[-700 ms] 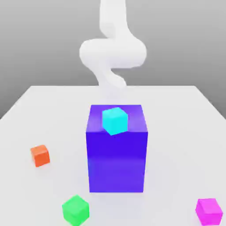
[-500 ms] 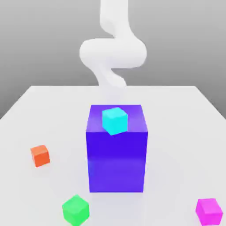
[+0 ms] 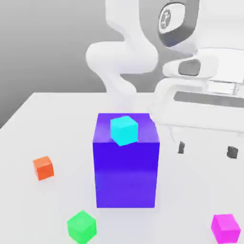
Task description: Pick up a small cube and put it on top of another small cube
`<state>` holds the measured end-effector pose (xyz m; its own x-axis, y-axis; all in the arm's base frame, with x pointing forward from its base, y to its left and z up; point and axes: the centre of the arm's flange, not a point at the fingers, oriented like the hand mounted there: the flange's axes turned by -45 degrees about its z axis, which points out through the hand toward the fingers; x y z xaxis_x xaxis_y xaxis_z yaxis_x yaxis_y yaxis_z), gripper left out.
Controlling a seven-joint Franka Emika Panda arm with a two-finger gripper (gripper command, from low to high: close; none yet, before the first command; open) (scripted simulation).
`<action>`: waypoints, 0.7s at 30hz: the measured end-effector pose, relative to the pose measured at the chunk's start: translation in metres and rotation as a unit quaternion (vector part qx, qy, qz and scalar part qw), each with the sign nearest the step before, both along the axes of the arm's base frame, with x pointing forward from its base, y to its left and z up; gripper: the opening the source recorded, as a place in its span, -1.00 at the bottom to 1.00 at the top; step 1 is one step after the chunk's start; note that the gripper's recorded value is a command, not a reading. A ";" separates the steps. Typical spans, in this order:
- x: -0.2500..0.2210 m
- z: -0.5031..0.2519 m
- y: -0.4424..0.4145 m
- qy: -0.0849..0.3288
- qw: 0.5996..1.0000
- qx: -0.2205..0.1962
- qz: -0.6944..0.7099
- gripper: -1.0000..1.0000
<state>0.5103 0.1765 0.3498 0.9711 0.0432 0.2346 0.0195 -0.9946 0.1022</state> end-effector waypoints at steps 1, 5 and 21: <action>-0.001 -0.016 0.007 0.011 1.000 0.002 0.001 0.00; -0.011 -0.079 0.034 0.056 0.998 0.016 0.004 0.00; -0.043 -0.222 0.079 0.120 0.992 0.047 0.011 -1.00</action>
<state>0.4676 0.2560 0.1273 0.9986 0.0528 0.0012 0.0528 -0.9986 -0.0018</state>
